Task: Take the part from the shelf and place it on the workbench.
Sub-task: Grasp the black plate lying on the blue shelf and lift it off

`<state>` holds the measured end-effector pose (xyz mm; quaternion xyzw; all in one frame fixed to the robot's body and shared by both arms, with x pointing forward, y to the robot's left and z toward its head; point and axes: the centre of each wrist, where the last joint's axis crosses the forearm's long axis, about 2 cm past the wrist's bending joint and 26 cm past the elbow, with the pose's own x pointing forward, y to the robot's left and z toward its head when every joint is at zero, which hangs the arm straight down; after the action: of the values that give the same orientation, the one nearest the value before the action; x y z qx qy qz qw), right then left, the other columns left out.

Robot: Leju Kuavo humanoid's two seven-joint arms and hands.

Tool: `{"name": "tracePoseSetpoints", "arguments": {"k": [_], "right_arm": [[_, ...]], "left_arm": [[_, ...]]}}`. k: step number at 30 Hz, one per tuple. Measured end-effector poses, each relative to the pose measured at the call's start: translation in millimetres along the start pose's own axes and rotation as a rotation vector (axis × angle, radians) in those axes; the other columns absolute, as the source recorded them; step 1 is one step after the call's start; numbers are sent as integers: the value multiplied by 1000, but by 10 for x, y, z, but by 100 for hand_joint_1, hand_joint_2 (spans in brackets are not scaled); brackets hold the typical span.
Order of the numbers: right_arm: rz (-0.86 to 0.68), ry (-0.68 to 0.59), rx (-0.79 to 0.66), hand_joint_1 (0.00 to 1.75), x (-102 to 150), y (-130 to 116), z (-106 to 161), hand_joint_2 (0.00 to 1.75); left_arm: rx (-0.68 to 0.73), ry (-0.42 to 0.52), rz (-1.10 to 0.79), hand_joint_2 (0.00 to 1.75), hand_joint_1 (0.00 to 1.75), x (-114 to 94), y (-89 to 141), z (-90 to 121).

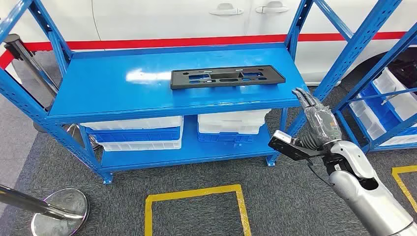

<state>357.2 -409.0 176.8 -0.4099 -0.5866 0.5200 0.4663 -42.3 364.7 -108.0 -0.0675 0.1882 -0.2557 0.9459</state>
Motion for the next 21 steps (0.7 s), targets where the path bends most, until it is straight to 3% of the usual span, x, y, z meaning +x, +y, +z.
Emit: {"name": "tracePoseSetpoints", "arguments": {"k": [12, 16, 21], "right_arm": [[-5, -14, 20, 0, 64, 65, -19, 175], [-12, -30, 27, 0, 130, 96, -34, 0], [-23, -58, 30, 0, 239, 124, -57, 0]], "left_arm": [[-3, 0, -2, 0, 0, 1, -2, 0], [-5, -3, 4, 0, 0, 1, -2, 0], [-3, -5, 0, 0, 0, -1, 0, 0]]}}
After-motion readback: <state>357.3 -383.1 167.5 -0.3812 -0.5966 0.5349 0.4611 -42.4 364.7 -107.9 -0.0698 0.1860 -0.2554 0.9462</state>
